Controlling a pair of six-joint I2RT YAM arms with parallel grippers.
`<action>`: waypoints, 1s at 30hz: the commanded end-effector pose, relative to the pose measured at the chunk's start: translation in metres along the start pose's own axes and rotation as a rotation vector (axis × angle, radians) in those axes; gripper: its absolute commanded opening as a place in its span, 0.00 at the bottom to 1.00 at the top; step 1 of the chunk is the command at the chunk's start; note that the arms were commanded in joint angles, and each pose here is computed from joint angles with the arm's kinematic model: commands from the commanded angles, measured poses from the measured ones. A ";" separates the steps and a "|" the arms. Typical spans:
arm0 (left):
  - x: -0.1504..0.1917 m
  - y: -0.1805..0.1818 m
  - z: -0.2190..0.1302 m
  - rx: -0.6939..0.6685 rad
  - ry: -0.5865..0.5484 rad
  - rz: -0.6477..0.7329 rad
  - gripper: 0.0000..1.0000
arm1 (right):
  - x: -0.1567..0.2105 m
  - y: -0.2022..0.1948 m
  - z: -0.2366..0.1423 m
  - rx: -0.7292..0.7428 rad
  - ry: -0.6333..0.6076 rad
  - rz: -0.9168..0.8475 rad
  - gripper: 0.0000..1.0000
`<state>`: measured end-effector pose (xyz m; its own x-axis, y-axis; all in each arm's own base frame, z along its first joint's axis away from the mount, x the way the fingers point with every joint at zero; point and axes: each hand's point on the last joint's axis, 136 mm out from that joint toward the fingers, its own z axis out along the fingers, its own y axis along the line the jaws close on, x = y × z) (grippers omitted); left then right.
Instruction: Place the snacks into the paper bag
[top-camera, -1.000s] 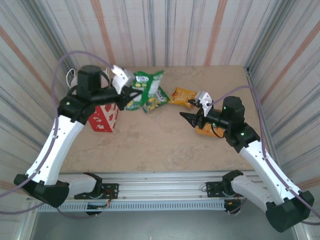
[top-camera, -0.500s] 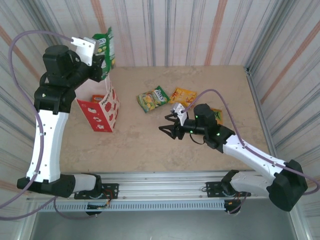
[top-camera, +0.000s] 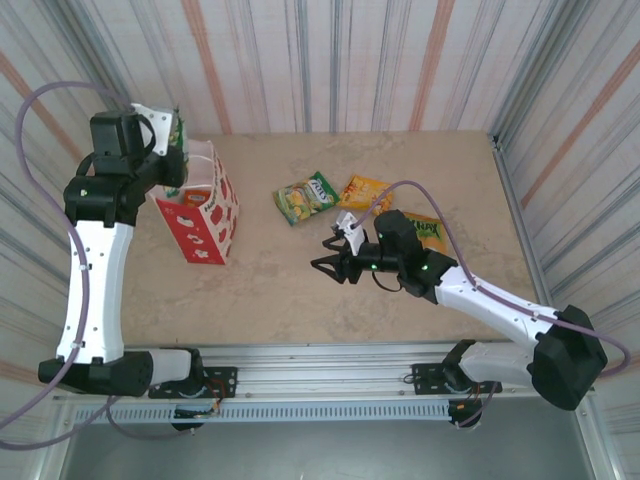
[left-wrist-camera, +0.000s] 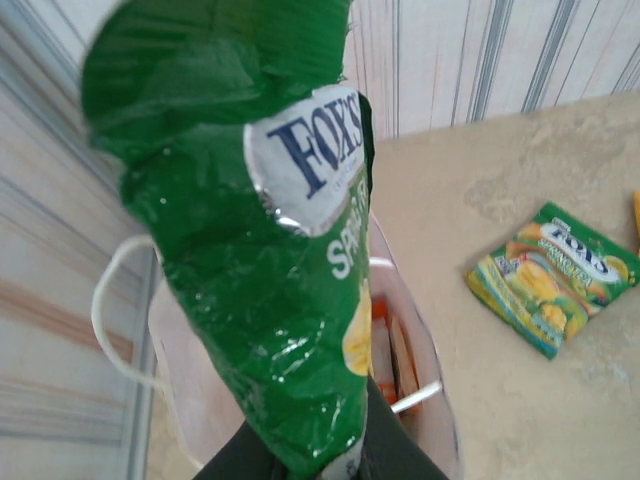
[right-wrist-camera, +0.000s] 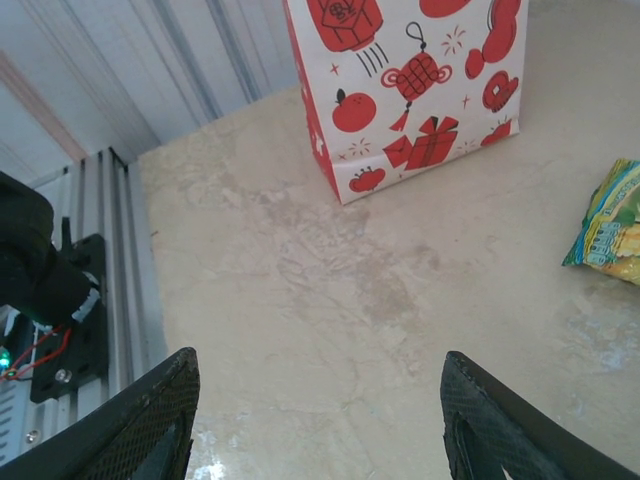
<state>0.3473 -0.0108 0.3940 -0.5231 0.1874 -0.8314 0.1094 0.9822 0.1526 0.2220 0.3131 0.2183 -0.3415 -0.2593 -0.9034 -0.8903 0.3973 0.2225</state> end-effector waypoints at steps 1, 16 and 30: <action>-0.012 -0.007 -0.018 0.078 -0.081 -0.061 0.06 | -0.009 0.006 0.003 -0.026 -0.014 0.013 0.65; -0.096 0.007 -0.093 0.031 -0.445 -0.043 0.07 | -0.004 0.014 0.013 -0.048 0.016 0.021 0.64; -0.022 0.021 -0.013 0.009 -0.049 -0.048 0.09 | 0.004 0.015 0.019 -0.059 0.067 0.048 0.63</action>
<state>0.3467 0.0076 0.4408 -0.4221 0.1251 -0.8979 0.0608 0.9921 0.1096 0.2159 0.3289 0.2036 -0.3845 -0.3025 -0.8721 -0.8889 0.3761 0.2615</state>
